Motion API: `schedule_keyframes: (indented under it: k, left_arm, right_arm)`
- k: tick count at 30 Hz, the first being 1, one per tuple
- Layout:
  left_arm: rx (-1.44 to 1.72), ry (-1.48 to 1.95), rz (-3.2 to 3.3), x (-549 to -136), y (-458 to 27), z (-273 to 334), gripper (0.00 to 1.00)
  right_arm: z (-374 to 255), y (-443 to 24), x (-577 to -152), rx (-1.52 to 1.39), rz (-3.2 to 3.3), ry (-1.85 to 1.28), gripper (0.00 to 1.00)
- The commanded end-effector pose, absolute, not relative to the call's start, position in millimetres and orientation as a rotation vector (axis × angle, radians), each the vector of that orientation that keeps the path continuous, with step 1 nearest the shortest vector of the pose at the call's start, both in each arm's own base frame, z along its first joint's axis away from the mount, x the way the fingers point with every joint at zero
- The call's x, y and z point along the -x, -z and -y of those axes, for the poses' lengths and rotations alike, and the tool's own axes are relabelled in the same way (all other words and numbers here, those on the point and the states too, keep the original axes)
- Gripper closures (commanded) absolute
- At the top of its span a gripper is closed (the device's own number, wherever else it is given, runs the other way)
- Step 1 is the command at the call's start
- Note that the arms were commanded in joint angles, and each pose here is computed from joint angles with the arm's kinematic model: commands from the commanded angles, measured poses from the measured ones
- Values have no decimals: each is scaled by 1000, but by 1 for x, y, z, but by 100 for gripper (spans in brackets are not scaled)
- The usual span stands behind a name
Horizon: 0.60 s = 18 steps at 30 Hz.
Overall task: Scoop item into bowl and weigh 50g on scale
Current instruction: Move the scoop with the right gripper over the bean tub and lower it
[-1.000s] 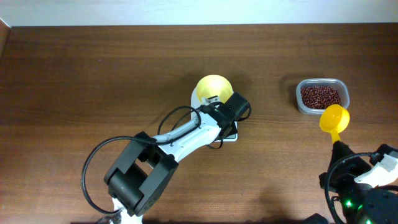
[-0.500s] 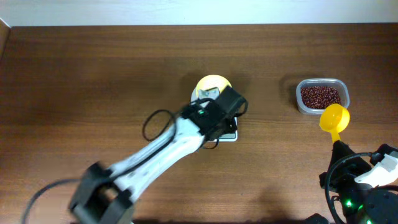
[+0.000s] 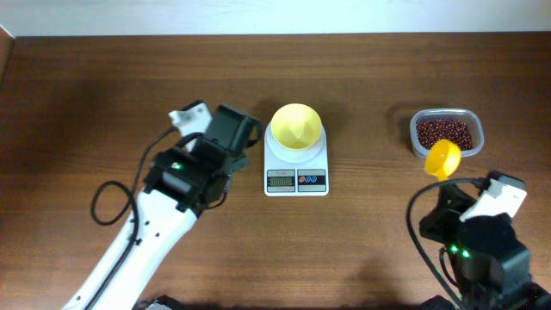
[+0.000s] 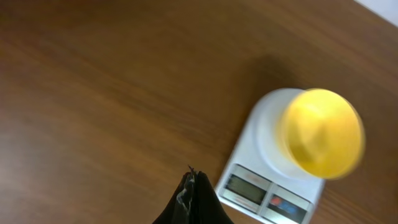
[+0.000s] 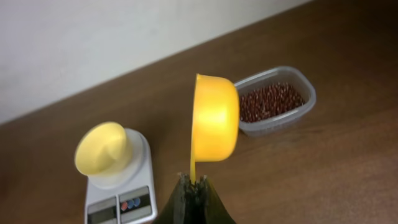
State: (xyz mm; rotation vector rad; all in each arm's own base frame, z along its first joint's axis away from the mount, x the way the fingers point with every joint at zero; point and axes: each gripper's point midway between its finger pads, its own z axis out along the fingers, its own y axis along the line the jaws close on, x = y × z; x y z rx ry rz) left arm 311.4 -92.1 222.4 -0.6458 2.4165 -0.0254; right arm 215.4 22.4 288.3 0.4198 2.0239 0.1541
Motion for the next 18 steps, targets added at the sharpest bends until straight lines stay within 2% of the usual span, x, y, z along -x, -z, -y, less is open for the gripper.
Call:
schedule_keyframes:
  k: [1, 8, 12, 16, 17, 18]
  left_arm:
    - [739, -37, -2416, -305, -224, 58, 100]
    - [768, -39, -2456, -299, -218, 53, 100]
    - [767, -88, -2517, -277, -215, 46, 100]
    - [774, -26, -2436, -281, -232, 45, 100]
    - [774, -18, -2428, -282, -234, 45, 99]
    - [773, -16, -2426, -283, -234, 46, 92]
  right_arm:
    - [-30, -286, -220, -396, -2056, -169, 96]
    - [-29, -275, -214, -314, -2119, -108, 96]
    - [-36, -265, -207, -276, -2182, -145, 96]
    - [-32, -249, -194, -258, -2267, -101, 96]
    - [-35, -247, -193, -249, -2278, -120, 96]
    - [-38, -246, -192, -237, -2292, -143, 96]
